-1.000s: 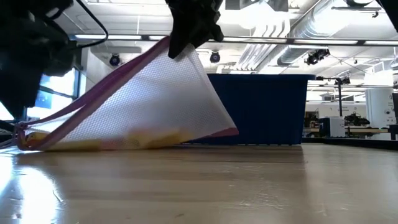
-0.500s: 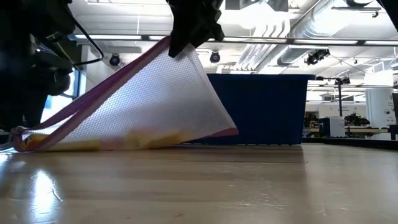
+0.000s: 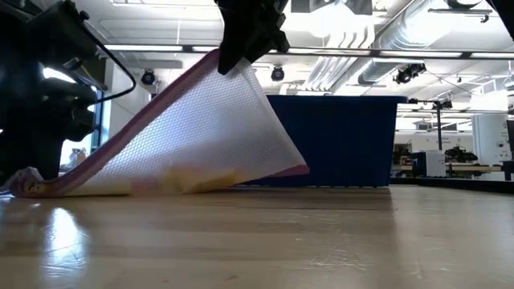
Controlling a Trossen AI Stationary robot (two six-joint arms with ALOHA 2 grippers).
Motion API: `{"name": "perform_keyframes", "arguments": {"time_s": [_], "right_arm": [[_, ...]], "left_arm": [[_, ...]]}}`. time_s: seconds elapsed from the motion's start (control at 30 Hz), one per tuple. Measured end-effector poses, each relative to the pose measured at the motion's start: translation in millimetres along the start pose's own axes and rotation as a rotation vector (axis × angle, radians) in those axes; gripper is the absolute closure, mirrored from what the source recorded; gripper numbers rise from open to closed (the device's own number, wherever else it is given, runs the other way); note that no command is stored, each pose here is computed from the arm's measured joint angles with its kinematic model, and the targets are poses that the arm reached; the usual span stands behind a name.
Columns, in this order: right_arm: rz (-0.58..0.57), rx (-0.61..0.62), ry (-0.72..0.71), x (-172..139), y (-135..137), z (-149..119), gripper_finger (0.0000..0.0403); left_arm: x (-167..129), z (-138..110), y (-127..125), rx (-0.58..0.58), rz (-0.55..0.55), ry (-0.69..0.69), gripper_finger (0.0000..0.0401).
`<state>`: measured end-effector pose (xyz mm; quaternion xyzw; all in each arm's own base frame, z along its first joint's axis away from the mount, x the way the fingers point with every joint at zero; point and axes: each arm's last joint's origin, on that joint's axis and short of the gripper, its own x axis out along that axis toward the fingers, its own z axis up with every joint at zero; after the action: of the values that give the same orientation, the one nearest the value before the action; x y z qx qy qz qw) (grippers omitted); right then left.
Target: Sort blocks
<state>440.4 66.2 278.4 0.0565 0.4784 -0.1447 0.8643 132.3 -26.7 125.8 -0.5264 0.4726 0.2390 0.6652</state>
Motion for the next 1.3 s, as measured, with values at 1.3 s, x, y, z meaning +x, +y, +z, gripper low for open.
{"name": "perform_keyframes", "arguments": {"time_s": [1.3], "right_arm": [[0.130, -0.243, 0.156, -53, 22, -12, 0.0334]], "left_arm": [[-124, 9, -84, -0.101, -0.569, -0.429, 0.0401]]}}
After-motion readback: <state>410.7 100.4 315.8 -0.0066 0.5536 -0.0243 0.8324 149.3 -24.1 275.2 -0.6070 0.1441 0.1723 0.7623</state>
